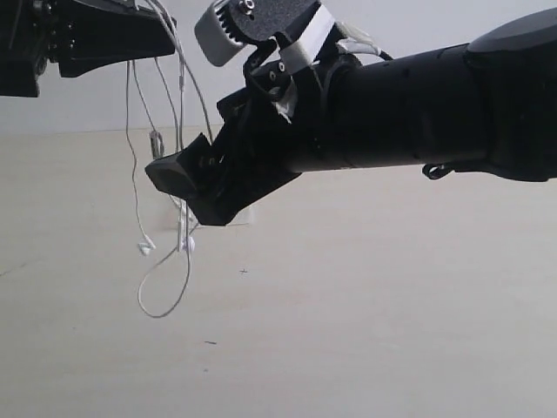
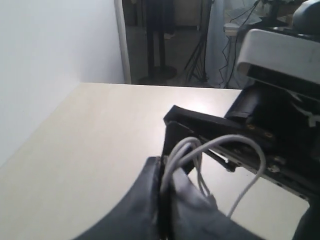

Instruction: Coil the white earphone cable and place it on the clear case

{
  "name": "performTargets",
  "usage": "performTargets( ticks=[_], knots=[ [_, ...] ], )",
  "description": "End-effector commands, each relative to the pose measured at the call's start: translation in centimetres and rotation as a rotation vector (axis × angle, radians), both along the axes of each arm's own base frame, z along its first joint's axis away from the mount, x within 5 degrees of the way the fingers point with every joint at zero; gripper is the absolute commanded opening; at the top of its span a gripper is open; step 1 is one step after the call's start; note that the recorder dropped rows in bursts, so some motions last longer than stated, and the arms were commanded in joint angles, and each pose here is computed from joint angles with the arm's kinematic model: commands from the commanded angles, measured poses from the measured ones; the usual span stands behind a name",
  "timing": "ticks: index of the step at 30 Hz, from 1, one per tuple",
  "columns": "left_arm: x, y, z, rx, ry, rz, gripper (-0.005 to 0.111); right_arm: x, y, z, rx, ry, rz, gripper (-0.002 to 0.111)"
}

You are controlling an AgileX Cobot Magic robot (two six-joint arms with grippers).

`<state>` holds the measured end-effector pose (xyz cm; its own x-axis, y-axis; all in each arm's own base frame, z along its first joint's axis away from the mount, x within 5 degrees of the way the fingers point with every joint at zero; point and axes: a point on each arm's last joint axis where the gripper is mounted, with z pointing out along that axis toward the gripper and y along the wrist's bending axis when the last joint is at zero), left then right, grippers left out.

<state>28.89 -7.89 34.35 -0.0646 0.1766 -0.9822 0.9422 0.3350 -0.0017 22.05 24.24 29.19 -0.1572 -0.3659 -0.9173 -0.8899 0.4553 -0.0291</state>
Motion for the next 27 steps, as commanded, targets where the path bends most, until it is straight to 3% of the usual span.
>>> performTargets(
  ticks=[1,9,13,17,23,27],
  knots=[
    [0.2,0.5,0.3,-0.030,-0.010,0.018,0.000,-0.5,0.1,0.3,0.001,-0.006,0.066,0.084],
    [0.5,0.5,1.4,-0.171,0.027,0.059,0.000,-0.2,0.2,0.4,0.040,0.034,0.022,0.084],
    [0.9,0.7,1.1,-0.147,0.067,0.128,0.000,0.7,-0.4,0.3,0.047,0.061,-0.123,0.084],
    [1.0,0.3,1.4,-0.147,0.076,0.178,0.000,0.9,-0.5,0.3,0.048,0.064,-0.146,0.084],
    [0.9,-2.2,2.2,-0.089,0.031,0.326,0.000,1.6,-0.7,-0.2,0.040,0.073,-0.224,0.084],
    [0.8,-3.3,2.1,-0.082,0.030,0.335,0.000,1.8,-0.8,-0.2,0.056,0.094,-0.261,0.084]
  ],
)
